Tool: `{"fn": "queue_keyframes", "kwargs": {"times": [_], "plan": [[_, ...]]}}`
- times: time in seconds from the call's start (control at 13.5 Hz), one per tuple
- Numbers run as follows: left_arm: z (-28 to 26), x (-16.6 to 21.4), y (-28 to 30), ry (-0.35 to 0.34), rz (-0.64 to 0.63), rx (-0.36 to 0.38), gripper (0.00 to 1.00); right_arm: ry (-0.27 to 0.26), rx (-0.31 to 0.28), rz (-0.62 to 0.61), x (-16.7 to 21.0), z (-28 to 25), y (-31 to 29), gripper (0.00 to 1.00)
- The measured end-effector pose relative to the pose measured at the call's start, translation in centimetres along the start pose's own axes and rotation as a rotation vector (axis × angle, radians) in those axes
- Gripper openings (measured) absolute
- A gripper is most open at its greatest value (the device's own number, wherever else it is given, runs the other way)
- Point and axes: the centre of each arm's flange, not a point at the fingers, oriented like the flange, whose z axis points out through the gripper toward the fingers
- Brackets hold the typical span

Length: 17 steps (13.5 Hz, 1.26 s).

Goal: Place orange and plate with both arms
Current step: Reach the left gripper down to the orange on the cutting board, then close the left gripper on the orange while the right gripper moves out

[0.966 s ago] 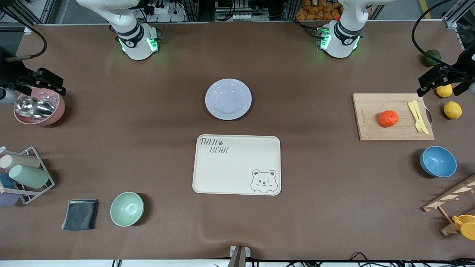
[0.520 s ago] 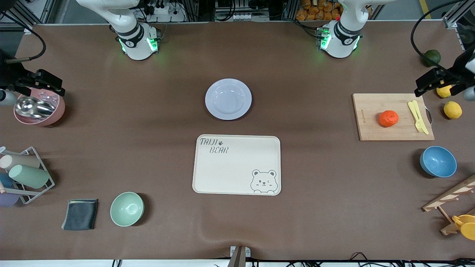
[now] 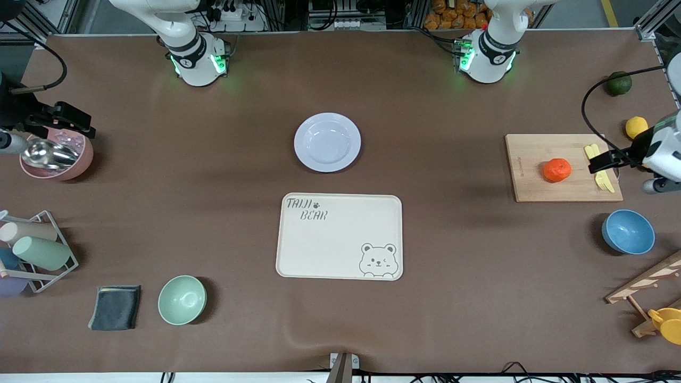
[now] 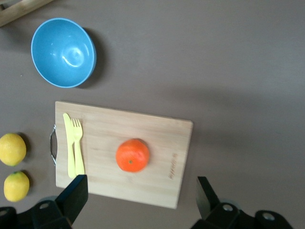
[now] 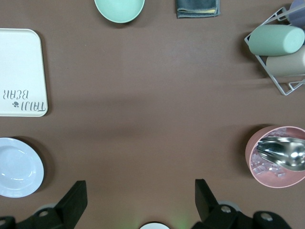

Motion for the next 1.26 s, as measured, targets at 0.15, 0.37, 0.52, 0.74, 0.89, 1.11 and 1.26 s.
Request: {"fn": "queue_keyframes", "kwargs": {"times": [0.15, 0.37, 0.52, 0.74, 0.89, 1.11, 1.26], "plan": [[4.8, -1.2, -1.2, -0.015, -0.019, -0.003, 1.0, -0.008, 0.018, 0.005, 0.0, 0.4, 0.3, 1.0], [9.7, -3.1, -2.2, -0.059, -0.037, -0.009, 1.0, -0.015, 0.076, -0.005, 0.2, 1.0, -0.6, 1.0], [11.4, -3.6, -2.9, -0.053, -0.052, -0.012, 1.0, -0.035, 0.137, -0.014, 0.4, 1.9, -1.5, 1.0], [14.1, -4.1, -3.4, -0.046, -0.064, -0.019, 1.0, -0.069, 0.172, -0.055, 0.9, 3.6, -4.2, 1.0], [16.0, -4.0, -3.7, -0.056, -0.069, -0.023, 1.0, -0.1, 0.227, -0.066, 1.4, 4.8, -5.8, 1.0], [19.0, -3.8, -4.8, -0.064, -0.084, -0.025, 1.0, -0.14, 0.302, -0.031, 2.8, 6.8, -4.8, 1.0], [20.9, -3.9, -5.8, -0.083, -0.094, -0.029, 1.0, -0.158, 0.323, -0.004, 3.5, 8.0, -3.4, 1.0]]}}
